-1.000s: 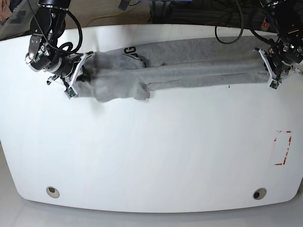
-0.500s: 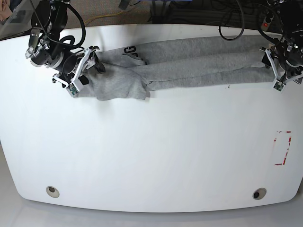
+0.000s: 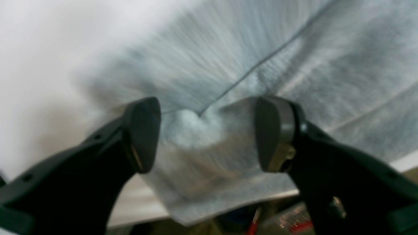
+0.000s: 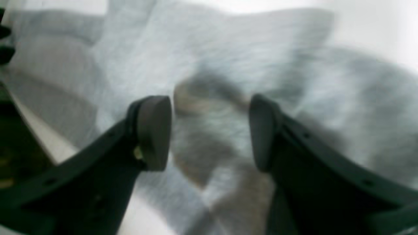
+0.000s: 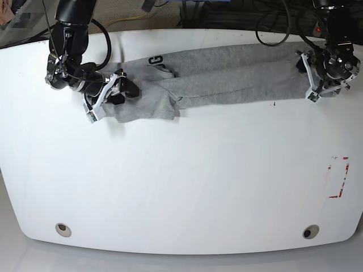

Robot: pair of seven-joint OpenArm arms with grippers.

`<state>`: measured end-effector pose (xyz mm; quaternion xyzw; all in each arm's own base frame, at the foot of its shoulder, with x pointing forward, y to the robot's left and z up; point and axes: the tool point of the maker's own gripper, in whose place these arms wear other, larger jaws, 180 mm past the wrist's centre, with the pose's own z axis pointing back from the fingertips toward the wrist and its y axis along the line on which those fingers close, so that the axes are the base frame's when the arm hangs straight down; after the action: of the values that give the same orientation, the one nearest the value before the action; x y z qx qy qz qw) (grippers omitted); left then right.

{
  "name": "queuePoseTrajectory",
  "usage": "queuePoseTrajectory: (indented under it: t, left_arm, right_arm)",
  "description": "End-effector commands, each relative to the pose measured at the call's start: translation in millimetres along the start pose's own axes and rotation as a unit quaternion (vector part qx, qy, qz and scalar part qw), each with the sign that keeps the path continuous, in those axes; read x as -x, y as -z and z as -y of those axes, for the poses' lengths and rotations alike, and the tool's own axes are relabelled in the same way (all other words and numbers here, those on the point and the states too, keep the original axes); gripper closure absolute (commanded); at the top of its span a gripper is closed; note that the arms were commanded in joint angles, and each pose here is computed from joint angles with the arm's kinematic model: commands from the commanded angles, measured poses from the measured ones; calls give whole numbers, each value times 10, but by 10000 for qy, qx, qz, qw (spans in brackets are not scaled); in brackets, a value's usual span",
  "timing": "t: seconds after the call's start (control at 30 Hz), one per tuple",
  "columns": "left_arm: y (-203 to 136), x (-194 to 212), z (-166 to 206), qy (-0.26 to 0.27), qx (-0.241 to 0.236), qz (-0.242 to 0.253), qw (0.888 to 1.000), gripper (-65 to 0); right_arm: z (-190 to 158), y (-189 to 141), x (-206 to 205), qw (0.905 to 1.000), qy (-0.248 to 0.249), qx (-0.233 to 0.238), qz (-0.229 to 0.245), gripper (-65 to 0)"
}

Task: Fold the T-shirt properly
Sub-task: 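Release and regrasp the folded shirt ends with both grippers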

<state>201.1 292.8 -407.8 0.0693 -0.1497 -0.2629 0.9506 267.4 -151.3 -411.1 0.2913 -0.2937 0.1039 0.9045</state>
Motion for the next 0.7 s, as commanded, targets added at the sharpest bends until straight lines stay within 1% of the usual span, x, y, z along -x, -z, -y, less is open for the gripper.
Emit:
queuePoseTrajectory:
  t: [0.0,0.07,0.13,0.17,0.3,0.4,0.5,0.53,0.6,0.67]
  left_arm:
    - [39,-21,-17,106,45,71,9999,-419]
    - [90,-62,43,150,150,194,9996,-419]
    - [131,-245,49,192,206,491,9984,-419]
    - [138,-314,34,208,204,559,9980,-419]
    - [62,-668,-209,154,-26,826,9965,-419]
    - [-106,-923,-349,79,-188,1162,9930,-419]
    - [-360,-1140,-454,-248,-153,1729,9845,-421]
    - [-406,-1145,-485,-345,-131,1811,9828,-421]
    - [-511,-1106,-573,-718,-36,2006,9770,-422]
    - [-558,-1034,-646,-1016,14,2085,9727,-424]
  right_arm:
    - [252,-103,-125,9996,-33,279,95,-365]
    - [378,-134,-220,9991,16,362,238,-365]
    - [582,-184,-338,9980,117,498,371,-365]
    - [650,-203,-377,9976,155,543,399,-365]
    - [902,-316,-621,9958,205,730,507,-365]
    - [937,-389,-774,9949,80,796,611,-365]
    - [889,-452,-894,9939,-151,833,701,-365]
    - [878,-458,-902,9938,-183,834,710,-365]
    - [829,-469,-936,9934,-291,827,746,-365]
    - [804,-453,-897,9938,-313,807,701,-365]
